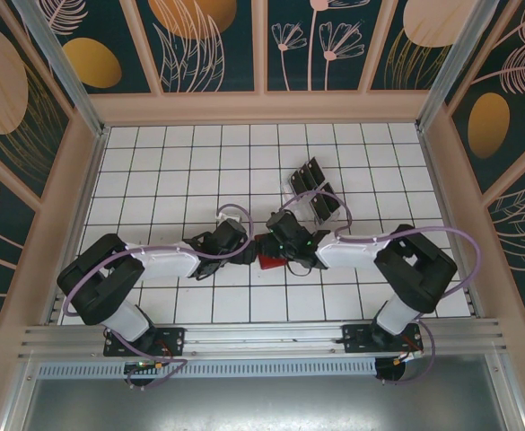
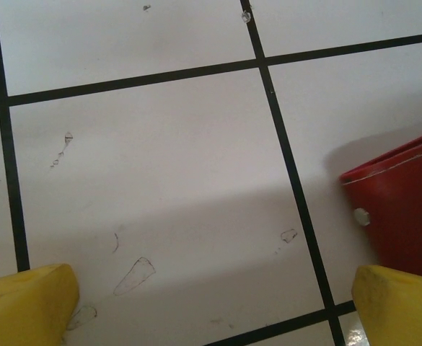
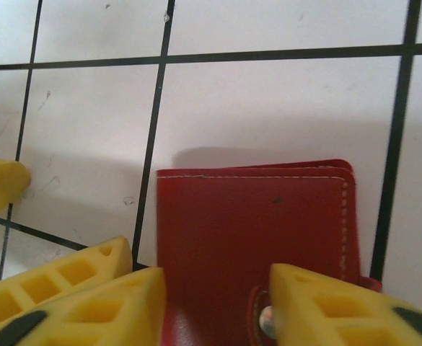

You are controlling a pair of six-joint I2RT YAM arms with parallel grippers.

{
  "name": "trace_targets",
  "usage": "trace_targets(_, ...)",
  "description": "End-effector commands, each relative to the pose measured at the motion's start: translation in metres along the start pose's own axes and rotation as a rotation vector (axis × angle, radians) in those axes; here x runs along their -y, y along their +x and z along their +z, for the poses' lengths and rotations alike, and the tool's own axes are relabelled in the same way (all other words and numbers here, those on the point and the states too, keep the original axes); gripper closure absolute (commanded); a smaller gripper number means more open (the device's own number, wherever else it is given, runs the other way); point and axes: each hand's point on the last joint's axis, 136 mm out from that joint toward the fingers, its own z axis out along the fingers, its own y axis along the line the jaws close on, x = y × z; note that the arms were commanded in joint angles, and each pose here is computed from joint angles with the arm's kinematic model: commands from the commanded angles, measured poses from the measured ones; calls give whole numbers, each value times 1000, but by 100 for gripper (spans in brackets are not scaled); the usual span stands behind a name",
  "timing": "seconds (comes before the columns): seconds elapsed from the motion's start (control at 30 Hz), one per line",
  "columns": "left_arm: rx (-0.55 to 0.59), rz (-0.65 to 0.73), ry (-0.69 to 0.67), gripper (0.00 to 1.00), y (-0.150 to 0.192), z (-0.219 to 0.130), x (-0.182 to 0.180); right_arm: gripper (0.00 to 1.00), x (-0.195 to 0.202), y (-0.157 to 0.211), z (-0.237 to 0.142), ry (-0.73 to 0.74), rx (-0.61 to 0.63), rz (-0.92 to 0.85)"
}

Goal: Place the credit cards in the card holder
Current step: Close the button on the card holder, then reset both arms

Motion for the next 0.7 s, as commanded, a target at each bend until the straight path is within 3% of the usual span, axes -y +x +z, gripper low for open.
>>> trace_targets(0.0, -43, 3, 5, 1, 14, 6, 0, 50, -30, -26, -28, -94, 52, -15)
trace_targets(0.27, -37, 3, -4, 1, 11, 7, -1, 50, -19, -36, -54, -114, 107, 35)
trace_targets(0.43, -33, 6, -9, 2, 8, 7, 0, 62, 0, -25, -53, -94, 101, 78)
trace_targets(0.57, -22, 8, -23, 2, 3, 5, 0, 80, 13, -15, -47, -73, 87, 97)
trace_targets(0.67, 15, 4, -47, 1, -11, -4, -2, 82, 9, -21, -55, -89, 106, 101)
